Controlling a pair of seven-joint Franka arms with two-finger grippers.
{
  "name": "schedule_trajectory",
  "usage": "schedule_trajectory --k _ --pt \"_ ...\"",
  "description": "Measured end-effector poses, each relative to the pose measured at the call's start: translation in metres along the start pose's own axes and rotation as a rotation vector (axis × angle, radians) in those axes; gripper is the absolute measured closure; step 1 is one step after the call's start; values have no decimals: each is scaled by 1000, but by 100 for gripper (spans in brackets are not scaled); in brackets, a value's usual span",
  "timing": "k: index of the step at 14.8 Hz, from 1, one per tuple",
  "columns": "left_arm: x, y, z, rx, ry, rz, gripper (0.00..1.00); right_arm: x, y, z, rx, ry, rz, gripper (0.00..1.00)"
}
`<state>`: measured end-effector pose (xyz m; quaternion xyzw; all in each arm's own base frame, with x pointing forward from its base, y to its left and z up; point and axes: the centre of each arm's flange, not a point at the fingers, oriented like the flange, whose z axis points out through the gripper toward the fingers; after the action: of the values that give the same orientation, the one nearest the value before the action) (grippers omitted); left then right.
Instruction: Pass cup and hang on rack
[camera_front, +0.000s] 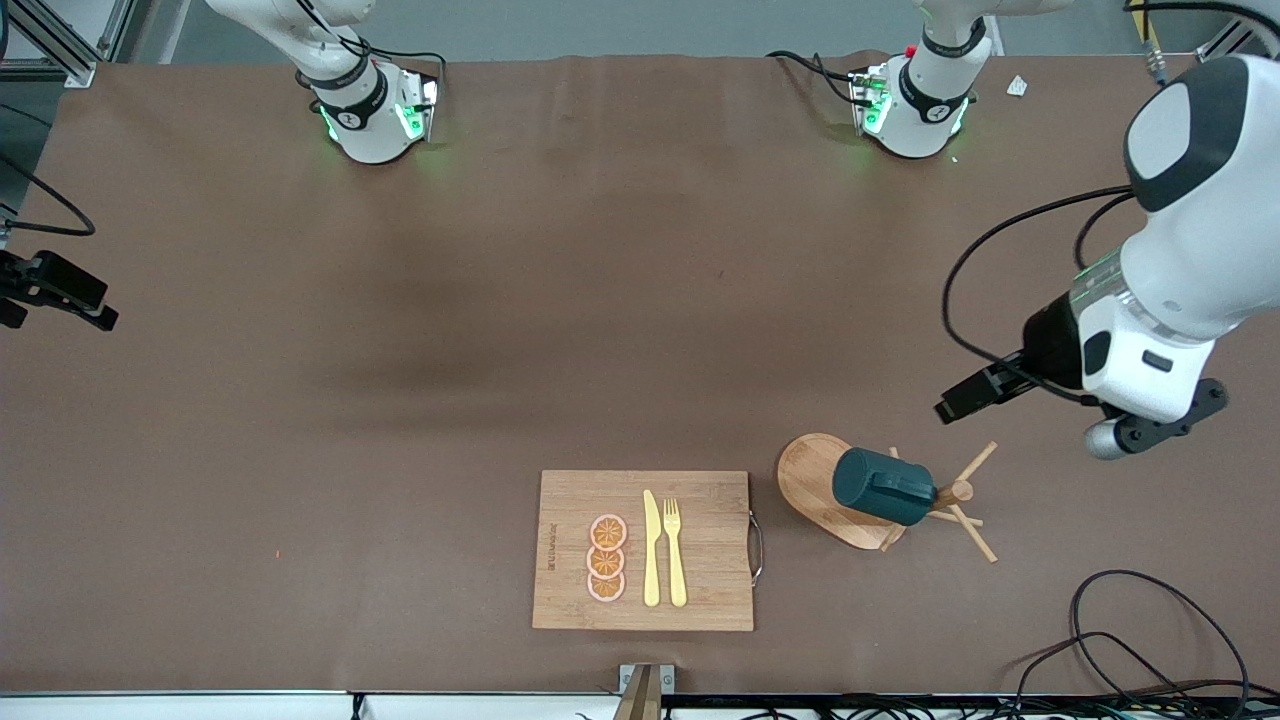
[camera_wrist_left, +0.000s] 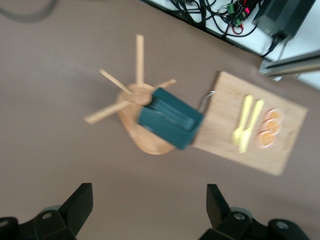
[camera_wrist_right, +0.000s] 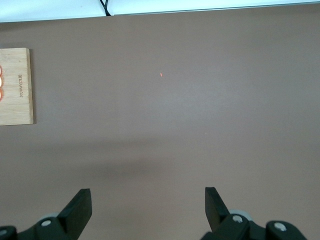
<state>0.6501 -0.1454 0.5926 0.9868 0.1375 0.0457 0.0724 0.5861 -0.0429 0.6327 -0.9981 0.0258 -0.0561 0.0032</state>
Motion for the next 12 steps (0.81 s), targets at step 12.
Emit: schedule_trajectory --k 12 --pt "-104 -74 -71 174 -107 313 0 0 1 0 0 0 2 0"
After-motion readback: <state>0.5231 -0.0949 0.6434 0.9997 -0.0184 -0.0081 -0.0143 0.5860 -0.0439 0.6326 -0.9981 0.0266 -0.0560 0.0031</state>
